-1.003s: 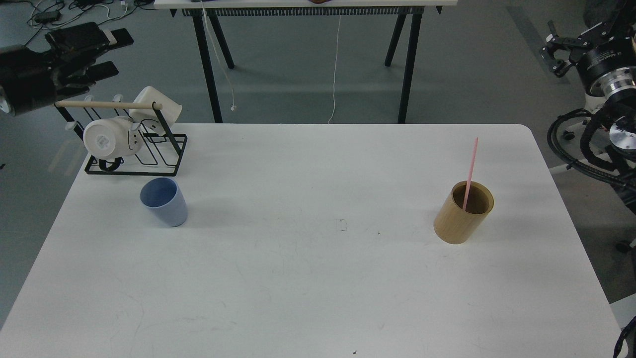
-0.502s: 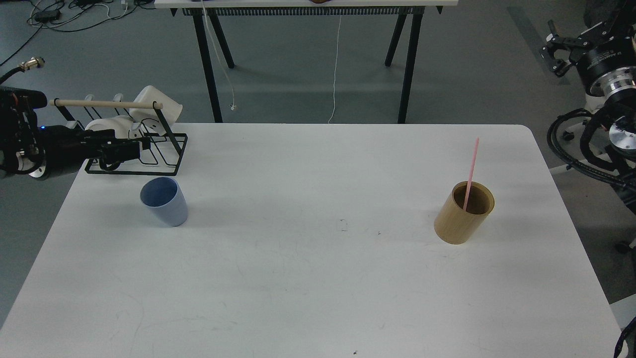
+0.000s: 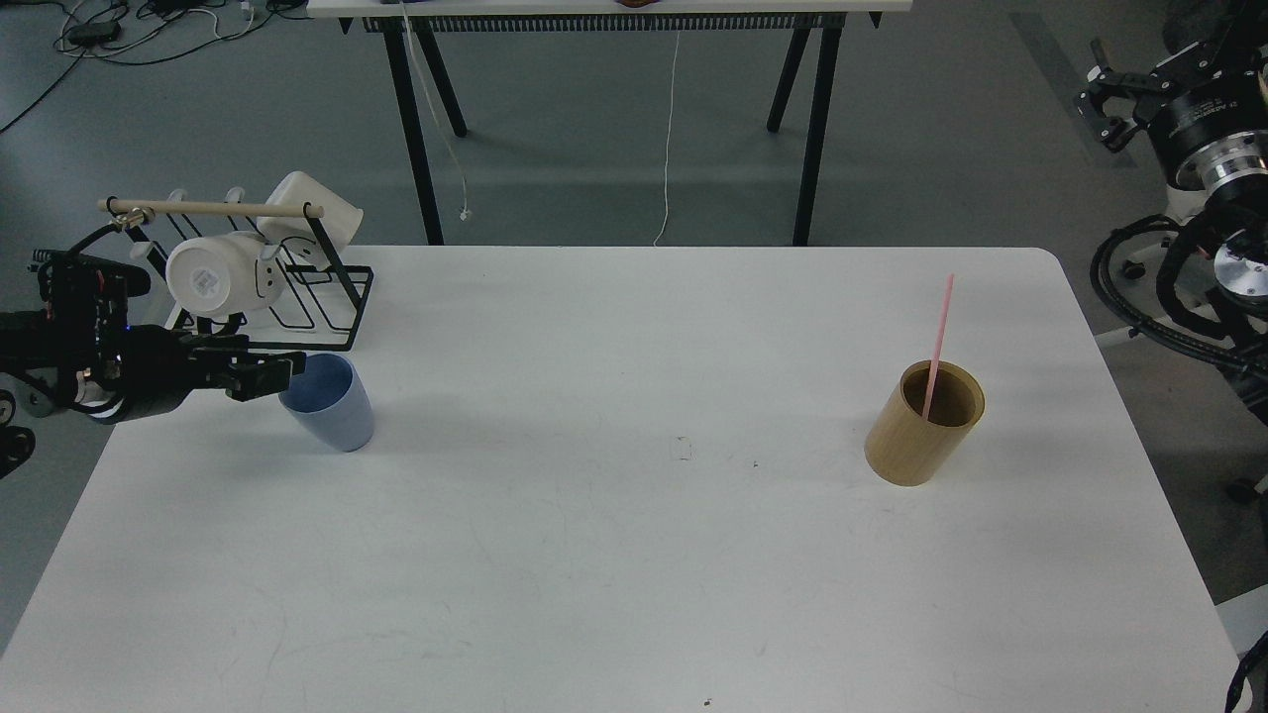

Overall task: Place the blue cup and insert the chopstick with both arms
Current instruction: 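Grasp the blue cup with the left gripper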

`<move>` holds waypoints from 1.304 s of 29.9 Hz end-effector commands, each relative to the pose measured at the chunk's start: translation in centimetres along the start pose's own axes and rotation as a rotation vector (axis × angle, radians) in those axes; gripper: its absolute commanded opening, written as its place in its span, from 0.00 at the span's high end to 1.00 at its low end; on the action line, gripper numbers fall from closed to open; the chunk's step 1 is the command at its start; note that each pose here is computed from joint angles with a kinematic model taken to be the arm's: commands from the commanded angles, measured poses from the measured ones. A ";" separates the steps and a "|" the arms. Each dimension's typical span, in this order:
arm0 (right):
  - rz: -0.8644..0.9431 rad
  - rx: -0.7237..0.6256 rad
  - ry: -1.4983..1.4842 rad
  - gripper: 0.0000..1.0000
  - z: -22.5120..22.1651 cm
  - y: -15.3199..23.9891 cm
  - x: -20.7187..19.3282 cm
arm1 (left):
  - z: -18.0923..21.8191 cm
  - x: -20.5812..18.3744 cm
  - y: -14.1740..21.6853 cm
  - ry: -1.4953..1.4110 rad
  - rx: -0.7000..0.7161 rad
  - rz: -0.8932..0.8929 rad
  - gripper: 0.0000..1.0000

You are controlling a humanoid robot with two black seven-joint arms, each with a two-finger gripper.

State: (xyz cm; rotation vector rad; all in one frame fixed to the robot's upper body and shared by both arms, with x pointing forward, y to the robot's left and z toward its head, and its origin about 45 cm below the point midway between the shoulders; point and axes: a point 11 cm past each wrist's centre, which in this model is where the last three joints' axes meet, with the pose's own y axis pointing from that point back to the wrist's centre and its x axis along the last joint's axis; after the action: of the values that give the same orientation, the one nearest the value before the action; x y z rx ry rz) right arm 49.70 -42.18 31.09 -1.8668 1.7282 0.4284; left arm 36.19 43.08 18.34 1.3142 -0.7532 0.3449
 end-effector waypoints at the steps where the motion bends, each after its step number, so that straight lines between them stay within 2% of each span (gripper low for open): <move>1: -0.001 -0.005 0.001 0.01 0.1 0.0 0.0 | 0.0 -0.5 -0.6 0.008 0.002 -0.013 0.33; 7: -0.003 -0.003 0.001 0.01 0.0 -0.1 -0.1 | 0.8 -0.8 -1.7 0.016 -0.016 -0.021 0.47; 16: -0.002 -0.006 0.004 0.01 0.1 0.0 -0.1 | 0.9 -1.3 -2.8 0.019 -0.005 -0.031 0.59; 21: -0.002 -0.006 0.004 0.01 0.1 0.0 -0.1 | 0.9 -1.3 -3.1 0.027 -0.003 -0.034 0.76; 23: -0.001 -0.006 0.002 0.01 0.1 0.0 0.0 | 0.8 -1.2 -3.0 0.030 -0.002 -0.037 0.90; 24: -0.001 -0.006 0.002 0.01 0.1 0.0 0.0 | 0.7 -1.2 -3.0 0.030 -0.002 -0.035 0.93; 30: -0.001 -0.006 0.002 0.01 0.1 0.0 0.0 | 0.9 -0.5 -3.0 0.024 -0.009 -0.023 0.97; 34: -0.006 0.001 0.006 0.01 -0.3 -0.2 -0.2 | 1.6 1.7 -2.8 0.013 -0.024 -0.021 0.98; 36: -0.009 0.012 0.012 0.01 -0.9 -0.4 -0.4 | 2.8 3.8 -2.9 -0.003 -0.051 -0.010 0.98; 39: -0.027 0.052 0.042 0.01 -3.8 -1.3 -1.4 | 6.7 7.6 -3.0 -0.061 -0.131 0.007 0.98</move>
State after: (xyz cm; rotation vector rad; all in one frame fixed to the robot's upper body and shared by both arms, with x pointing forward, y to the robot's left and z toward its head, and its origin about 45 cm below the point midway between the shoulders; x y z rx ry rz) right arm 49.99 -42.62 32.71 -1.8700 1.7256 0.3897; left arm 40.22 38.16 19.34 1.2548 -0.7676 0.3057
